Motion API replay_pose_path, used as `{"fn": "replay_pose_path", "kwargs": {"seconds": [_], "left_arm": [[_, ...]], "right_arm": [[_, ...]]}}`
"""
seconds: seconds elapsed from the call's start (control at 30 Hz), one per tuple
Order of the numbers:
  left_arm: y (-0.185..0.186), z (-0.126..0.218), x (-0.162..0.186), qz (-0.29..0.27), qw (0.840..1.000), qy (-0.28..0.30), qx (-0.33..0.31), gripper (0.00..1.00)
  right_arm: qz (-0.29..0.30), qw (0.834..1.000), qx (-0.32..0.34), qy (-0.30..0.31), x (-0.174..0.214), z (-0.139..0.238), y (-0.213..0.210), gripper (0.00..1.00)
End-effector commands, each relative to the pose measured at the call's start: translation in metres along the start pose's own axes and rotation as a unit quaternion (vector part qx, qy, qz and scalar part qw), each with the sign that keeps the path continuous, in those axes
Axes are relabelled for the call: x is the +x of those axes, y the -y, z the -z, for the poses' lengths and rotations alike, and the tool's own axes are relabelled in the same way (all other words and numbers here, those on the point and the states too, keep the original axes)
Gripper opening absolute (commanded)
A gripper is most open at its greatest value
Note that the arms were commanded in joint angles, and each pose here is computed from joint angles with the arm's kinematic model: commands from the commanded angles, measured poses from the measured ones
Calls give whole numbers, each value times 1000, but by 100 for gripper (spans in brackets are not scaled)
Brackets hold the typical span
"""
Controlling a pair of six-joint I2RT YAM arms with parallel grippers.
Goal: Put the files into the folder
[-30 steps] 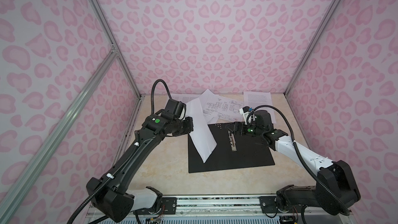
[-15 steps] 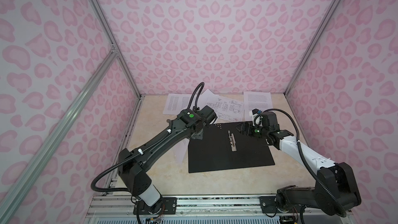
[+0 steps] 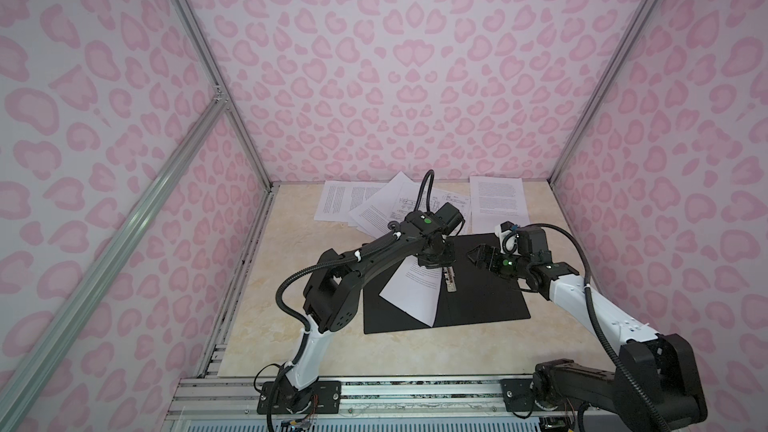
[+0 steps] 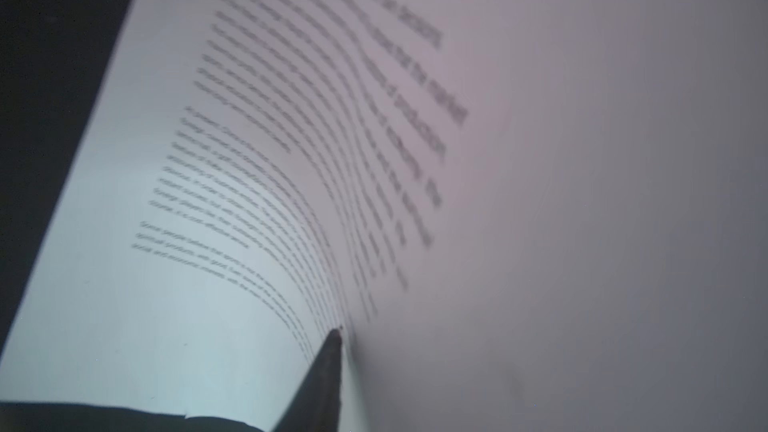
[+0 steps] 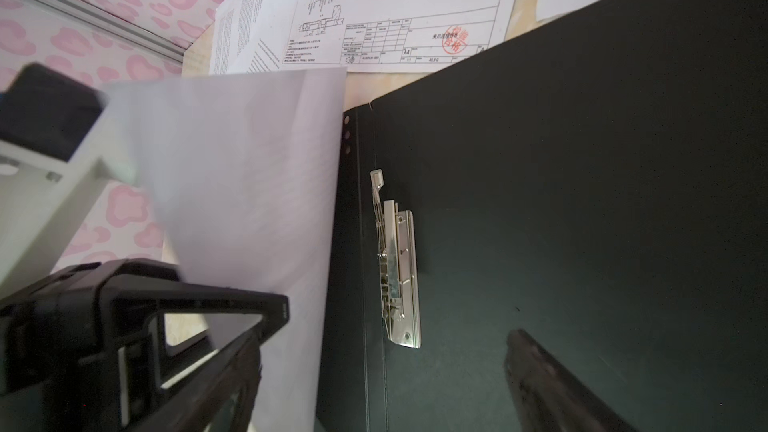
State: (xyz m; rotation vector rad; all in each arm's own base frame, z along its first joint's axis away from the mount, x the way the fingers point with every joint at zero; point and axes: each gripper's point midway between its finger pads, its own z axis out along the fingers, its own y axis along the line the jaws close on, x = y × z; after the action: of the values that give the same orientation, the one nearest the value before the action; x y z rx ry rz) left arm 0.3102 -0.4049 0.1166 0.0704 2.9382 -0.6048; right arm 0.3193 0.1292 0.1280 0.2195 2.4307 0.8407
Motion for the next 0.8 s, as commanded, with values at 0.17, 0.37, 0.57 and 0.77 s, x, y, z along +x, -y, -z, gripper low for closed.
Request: {"fn": "replay_pose_path", "kwargs": {"seconds": [0.17,0.37,0.57,0.77], "left_arm": [[25,56,-5,-5,989,10,149,94],[-66,70,14,-15,991,37,125,96],[-114,36,49,-35,994,-22,102,96],[-122,2,69,-26,992,-61,105,96]], "right_arm": [[-24,1000,-4,-1,6,-9,20,94],[-36,999,-28,-19,19,-24,19,90],[-34,997,-49,-50,42,-46,7,78],[-75,995,-51,-39,64,-52,15,66]]}}
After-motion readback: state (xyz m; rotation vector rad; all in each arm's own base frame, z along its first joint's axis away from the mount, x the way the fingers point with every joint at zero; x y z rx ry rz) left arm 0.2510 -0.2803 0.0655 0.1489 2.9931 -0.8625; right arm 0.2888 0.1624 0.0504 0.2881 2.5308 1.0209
